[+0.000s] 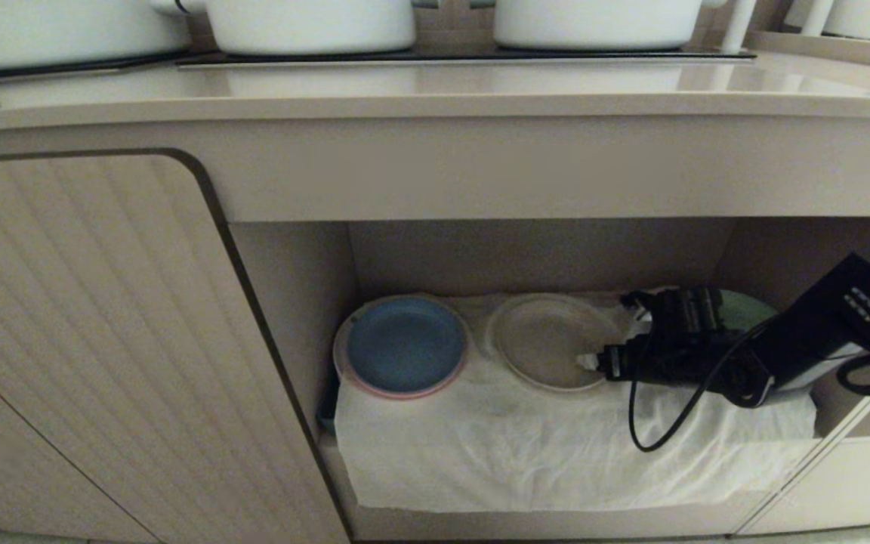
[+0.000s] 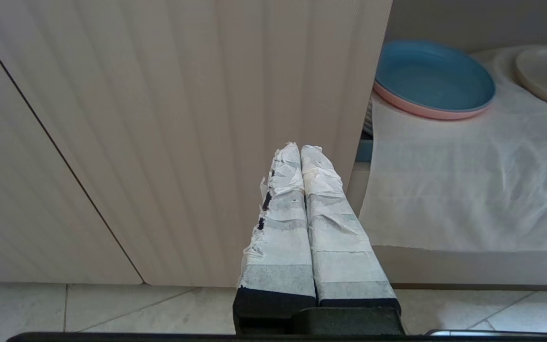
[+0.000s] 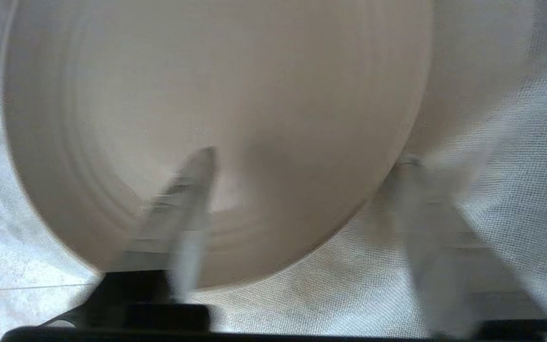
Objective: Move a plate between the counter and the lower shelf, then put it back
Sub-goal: Pick up the plate in the cupboard
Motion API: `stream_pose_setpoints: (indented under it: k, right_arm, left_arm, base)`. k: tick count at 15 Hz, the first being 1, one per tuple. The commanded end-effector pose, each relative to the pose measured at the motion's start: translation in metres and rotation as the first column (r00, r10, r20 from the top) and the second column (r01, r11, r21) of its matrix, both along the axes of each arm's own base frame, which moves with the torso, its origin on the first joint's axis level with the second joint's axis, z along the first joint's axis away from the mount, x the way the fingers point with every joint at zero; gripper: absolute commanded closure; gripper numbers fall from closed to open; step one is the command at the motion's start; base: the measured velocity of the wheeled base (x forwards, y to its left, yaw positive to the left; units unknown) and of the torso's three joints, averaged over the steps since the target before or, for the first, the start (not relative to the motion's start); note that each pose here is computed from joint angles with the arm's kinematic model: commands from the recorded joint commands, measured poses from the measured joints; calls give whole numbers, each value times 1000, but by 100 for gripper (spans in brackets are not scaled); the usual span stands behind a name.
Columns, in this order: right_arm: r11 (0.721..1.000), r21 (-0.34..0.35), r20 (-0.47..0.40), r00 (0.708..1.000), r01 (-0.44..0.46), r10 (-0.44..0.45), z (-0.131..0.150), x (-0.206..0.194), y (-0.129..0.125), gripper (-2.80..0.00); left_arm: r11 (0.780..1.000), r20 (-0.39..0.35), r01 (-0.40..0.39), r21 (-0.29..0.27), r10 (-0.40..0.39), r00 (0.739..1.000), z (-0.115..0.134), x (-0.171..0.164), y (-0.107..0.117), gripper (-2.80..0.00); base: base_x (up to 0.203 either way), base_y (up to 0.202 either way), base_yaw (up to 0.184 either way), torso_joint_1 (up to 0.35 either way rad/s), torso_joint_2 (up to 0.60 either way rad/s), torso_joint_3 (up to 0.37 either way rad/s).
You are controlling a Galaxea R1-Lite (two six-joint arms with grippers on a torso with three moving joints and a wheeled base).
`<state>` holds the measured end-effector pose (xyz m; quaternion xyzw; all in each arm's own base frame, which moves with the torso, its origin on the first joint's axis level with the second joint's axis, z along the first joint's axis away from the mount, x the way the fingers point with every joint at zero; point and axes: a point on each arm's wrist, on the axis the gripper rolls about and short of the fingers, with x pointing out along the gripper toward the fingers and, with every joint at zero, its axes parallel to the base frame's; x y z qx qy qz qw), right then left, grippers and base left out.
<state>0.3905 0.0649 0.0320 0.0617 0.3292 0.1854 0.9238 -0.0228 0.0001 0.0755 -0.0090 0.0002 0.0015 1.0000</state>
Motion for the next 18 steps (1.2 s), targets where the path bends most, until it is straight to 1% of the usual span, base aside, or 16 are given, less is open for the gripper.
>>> stream_pose_setpoints:
  k: [1,13,18]
  right_arm:
    - [1000,2,3,1000,-3,3,-1,0,1,0]
    - [1000,-6,8,1000,7,-7,0,0,0,0]
    - [1000,-5,9,1000,9,-9,4,0,0,0]
  left_arm:
    - [1000,0,0,0,0,1000,0,0,0,0]
    - [1000,0,0,0,0,1000,0,0,0,0]
    - [1000,0,0,0,0,1000,0,0,0,0]
  base:
    - [0,0,0,0,0,0]
    - [0,0,0,0,0,0]
    - [0,0,0,0,0,0]
